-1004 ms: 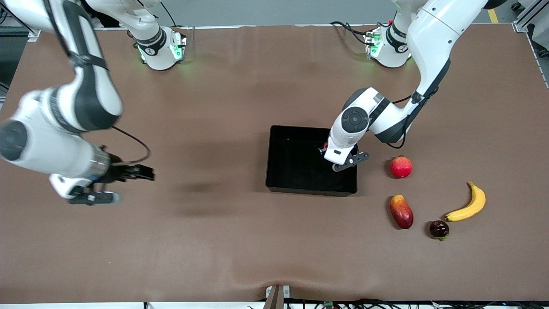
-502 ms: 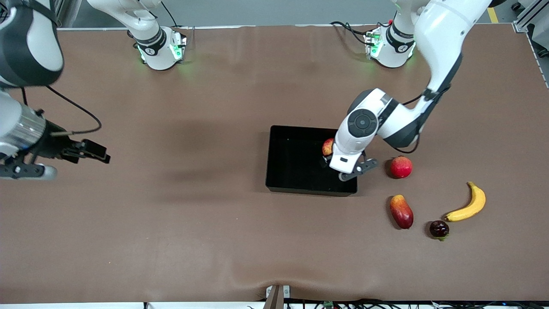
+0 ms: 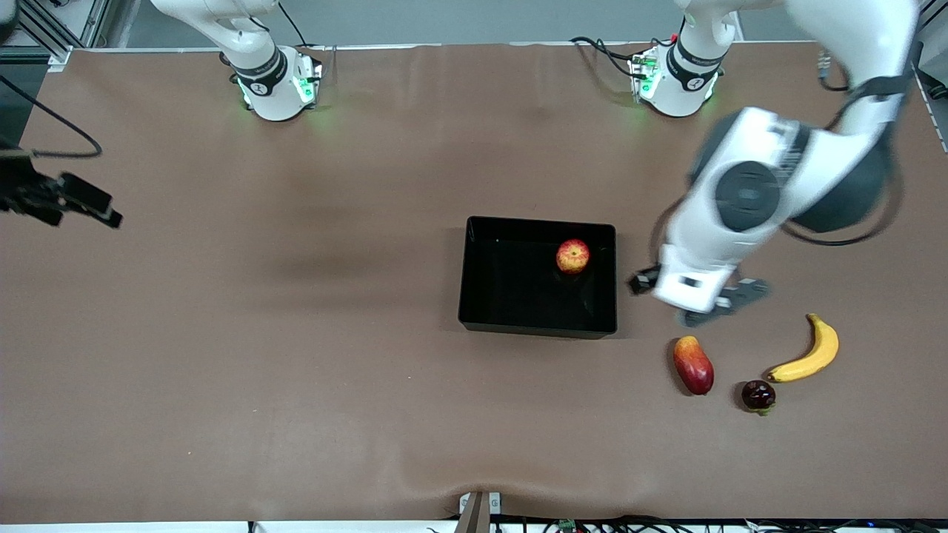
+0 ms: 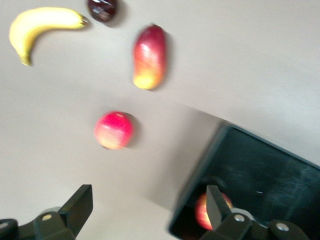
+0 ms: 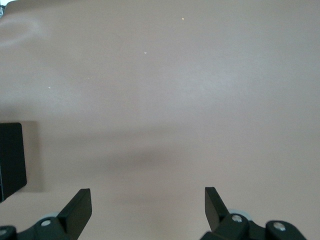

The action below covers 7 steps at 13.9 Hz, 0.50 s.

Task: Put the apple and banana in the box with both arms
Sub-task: 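Move the left gripper from the tray to the yellow banana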

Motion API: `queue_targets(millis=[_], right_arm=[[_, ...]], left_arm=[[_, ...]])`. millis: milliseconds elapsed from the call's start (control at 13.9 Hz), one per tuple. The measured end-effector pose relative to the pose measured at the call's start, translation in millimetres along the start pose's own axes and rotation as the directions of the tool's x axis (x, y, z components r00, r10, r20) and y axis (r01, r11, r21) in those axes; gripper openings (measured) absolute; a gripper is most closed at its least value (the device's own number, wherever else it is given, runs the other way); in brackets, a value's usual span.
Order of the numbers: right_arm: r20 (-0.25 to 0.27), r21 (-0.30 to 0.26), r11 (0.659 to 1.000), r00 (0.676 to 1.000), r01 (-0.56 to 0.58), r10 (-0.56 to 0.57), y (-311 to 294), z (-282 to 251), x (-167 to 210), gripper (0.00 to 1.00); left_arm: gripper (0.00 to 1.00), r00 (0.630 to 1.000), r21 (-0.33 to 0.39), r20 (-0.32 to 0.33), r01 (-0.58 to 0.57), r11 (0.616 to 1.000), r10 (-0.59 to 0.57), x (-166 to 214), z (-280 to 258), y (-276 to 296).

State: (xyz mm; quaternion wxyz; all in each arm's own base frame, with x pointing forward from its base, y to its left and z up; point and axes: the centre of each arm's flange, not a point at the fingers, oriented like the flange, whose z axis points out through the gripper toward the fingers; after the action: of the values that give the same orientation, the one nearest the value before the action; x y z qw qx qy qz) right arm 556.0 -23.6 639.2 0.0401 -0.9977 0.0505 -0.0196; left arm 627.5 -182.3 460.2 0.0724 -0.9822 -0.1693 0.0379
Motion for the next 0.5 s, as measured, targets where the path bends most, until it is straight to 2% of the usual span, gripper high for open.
queue_targets(millis=[215, 502], right_arm=[[0.011, -0.006, 1.000, 1.000, -0.008, 0.008, 6, -13, -12, 1.00], [0.023, -0.006, 1.000, 1.000, -0.008, 0.008, 7, -16, -17, 1.00]], left_arm=[[1.00, 0.997, 0.007, 0.054, -0.047, 0.999, 0.046, 39, 8, -73], [1.00, 0.989, -0.001, 0.098, -0.110, 0.994, 0.109, 66, 29, -127]])
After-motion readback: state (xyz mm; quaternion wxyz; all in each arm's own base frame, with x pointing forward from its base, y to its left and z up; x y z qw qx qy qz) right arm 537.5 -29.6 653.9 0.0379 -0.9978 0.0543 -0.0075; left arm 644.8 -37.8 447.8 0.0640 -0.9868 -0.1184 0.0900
